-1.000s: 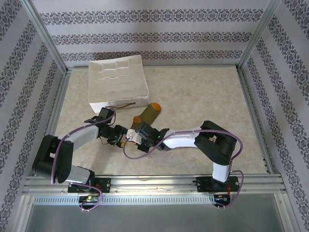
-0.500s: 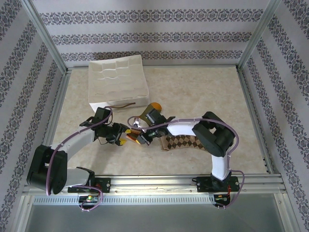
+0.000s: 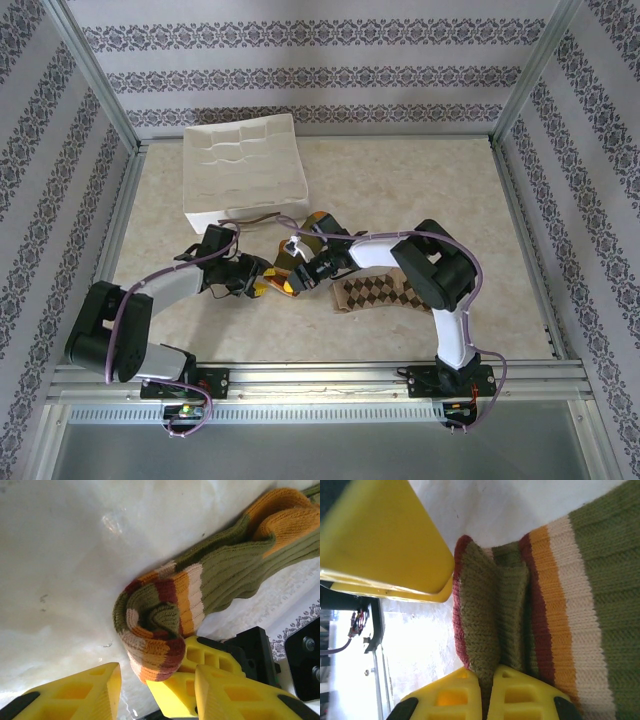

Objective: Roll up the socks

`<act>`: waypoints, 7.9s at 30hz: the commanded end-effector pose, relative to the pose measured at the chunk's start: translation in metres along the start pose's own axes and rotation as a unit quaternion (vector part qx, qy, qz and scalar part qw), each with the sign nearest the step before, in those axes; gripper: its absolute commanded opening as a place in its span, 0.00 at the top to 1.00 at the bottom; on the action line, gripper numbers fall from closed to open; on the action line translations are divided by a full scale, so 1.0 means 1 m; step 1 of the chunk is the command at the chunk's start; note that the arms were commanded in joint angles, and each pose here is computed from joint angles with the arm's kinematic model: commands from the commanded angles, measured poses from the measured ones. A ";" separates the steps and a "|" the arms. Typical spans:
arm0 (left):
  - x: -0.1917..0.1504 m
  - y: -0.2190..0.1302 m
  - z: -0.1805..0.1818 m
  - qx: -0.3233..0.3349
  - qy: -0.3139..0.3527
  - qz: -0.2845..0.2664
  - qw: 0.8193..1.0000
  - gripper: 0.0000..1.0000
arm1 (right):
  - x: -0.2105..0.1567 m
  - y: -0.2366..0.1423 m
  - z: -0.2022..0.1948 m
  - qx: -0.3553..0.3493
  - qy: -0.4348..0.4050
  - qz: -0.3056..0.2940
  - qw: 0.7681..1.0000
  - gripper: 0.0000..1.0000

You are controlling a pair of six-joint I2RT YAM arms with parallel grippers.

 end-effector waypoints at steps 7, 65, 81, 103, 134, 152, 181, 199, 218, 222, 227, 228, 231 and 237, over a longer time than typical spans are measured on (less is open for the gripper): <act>0.003 0.020 0.001 0.007 0.046 0.003 0.999 0.58 | -0.009 0.005 -0.026 -0.005 0.102 0.031 0.994 1.00; 0.002 -0.015 0.008 0.073 -0.045 -0.014 0.996 0.46 | -0.039 0.032 0.006 -0.309 -0.360 0.033 0.880 1.00; 0.008 -0.012 -0.007 -0.022 -0.024 -0.025 0.999 0.46 | -0.012 0.014 -0.018 -0.109 -0.093 0.019 0.989 1.00; 0.009 0.033 0.039 0.104 -0.033 0.007 0.994 1.00 | 0.002 -0.002 -0.024 -0.036 0.008 0.010 0.999 0.94; -0.015 0.008 0.047 0.147 -0.067 0.031 0.986 1.00 | -0.016 0.040 0.016 -0.462 -0.502 -0.017 0.731 0.87; 0.006 -0.029 0.004 0.024 -0.045 -0.055 0.997 0.28 | -0.028 0.028 -0.006 -0.218 -0.247 0.029 0.944 1.00; 0.012 0.045 0.009 0.035 0.010 -0.006 0.999 0.85 | -0.008 0.008 -0.045 -0.008 0.062 0.038 0.997 1.00; -0.029 -0.005 0.045 0.149 -0.055 0.012 0.987 1.00 | -0.040 -0.016 0.044 -0.307 -0.415 -0.066 0.854 0.43; -0.025 0.000 0.040 0.150 -0.051 0.021 0.987 1.00 | -0.033 0.048 0.038 -0.407 -0.515 -0.010 0.754 0.82; -0.022 -0.009 0.030 0.127 -0.044 0.006 0.991 0.87 | -0.041 0.046 0.026 -0.389 -0.482 0.014 0.785 1.00; -0.011 -0.030 0.011 0.075 -0.053 -0.019 0.996 0.34 | -0.055 0.038 0.011 -0.323 -0.404 0.033 0.855 1.00; -0.009 -0.035 0.007 0.068 -0.052 -0.022 0.996 0.29 | -0.057 0.036 0.009 -0.305 -0.386 0.035 0.870 1.00; -0.005 -0.042 -0.001 0.050 -0.054 -0.027 0.997 0.24 | -0.058 0.034 0.005 -0.253 -0.338 0.045 0.905 1.00; -0.002 -0.039 -0.012 -0.010 -0.060 -0.026 0.998 0.27 | -0.052 0.028 -0.003 -0.172 -0.241 0.050 0.954 1.00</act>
Point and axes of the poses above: each hand's point on the last joint's axis, 136 mm out from that joint toward the fingers, its own y axis out along the fingers, its own z axis along the line the jaws close on, x = y × z, the point moved 4 cm from there along -y, back along the fingers, and after that the axes turned 11 degrees about y, right-handed, at the moved point
